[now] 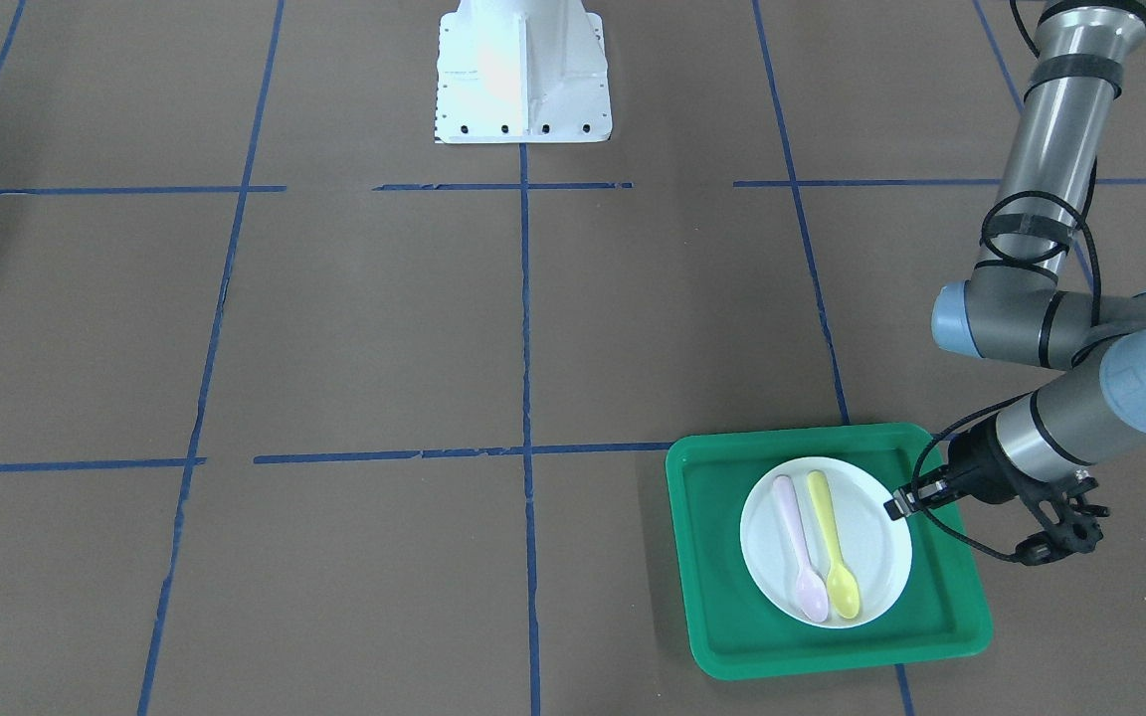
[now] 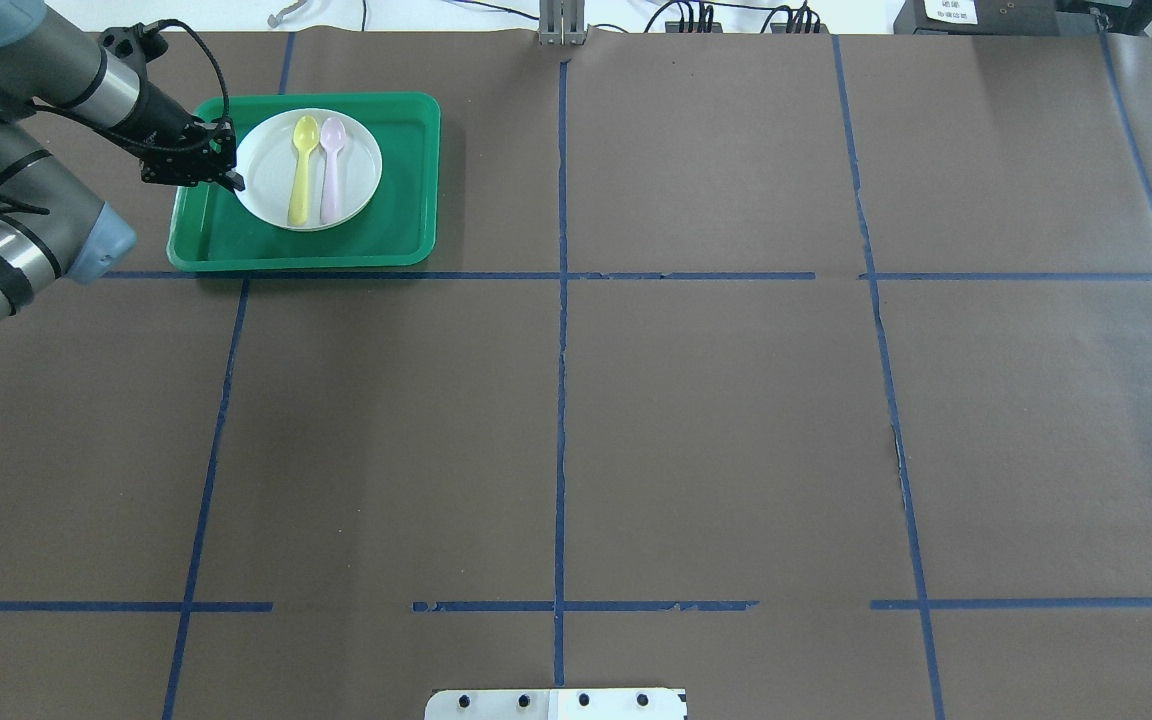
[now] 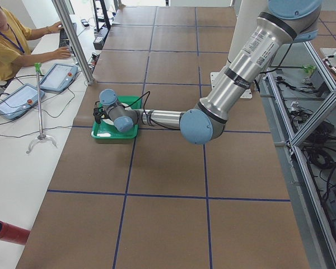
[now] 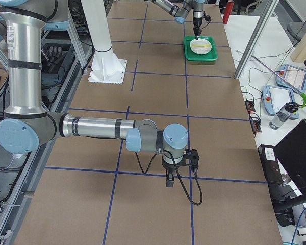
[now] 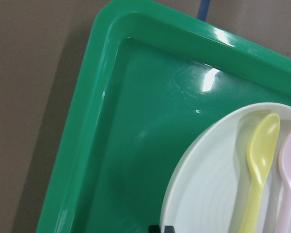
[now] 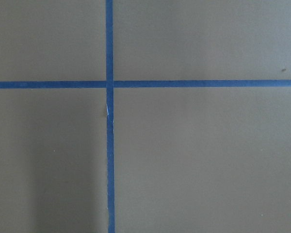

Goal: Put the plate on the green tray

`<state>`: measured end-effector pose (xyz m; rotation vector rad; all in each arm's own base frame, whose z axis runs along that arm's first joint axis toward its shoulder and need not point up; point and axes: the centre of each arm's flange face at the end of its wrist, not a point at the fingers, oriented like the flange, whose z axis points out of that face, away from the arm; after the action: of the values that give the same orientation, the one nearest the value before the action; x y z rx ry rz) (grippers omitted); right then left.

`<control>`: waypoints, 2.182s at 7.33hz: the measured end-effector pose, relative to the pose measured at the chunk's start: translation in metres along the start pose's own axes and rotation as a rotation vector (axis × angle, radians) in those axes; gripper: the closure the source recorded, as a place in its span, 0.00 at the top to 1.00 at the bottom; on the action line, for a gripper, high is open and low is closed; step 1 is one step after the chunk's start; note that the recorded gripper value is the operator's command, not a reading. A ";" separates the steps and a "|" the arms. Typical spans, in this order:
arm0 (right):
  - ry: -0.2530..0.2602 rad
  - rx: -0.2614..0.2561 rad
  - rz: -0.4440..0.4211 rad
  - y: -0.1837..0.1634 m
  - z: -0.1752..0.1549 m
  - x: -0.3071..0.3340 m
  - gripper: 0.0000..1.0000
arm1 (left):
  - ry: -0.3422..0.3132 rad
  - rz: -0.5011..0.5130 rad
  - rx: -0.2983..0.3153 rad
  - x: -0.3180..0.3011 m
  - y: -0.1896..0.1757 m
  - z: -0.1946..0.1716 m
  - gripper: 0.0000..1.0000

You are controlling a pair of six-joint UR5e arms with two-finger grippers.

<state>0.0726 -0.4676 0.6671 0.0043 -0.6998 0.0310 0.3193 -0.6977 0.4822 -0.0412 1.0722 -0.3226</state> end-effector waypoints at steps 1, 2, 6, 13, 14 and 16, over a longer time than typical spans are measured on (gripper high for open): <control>0.000 0.000 0.000 0.000 0.000 0.000 1.00 | -0.005 -0.002 0.005 -0.002 -0.002 0.004 0.20; -0.001 0.000 0.000 0.000 0.000 0.000 1.00 | -0.007 0.000 0.006 -0.001 -0.002 0.008 0.75; 0.000 0.000 0.000 0.000 0.000 0.000 1.00 | 0.014 0.012 0.013 -0.011 0.022 -0.005 1.00; 0.000 0.000 0.000 0.000 0.000 0.000 1.00 | -0.165 0.256 0.044 -0.225 0.057 -0.192 1.00; 0.000 0.000 0.000 0.000 0.000 0.000 1.00 | -0.196 0.303 0.041 -0.270 0.069 -0.216 1.00; 0.000 0.000 0.000 0.000 0.000 0.000 1.00 | -0.234 0.367 0.032 -0.345 0.091 -0.248 1.00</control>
<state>0.0726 -0.4677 0.6669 0.0046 -0.6996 0.0309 -0.0247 -0.4842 0.6402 0.1422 0.8219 -0.0021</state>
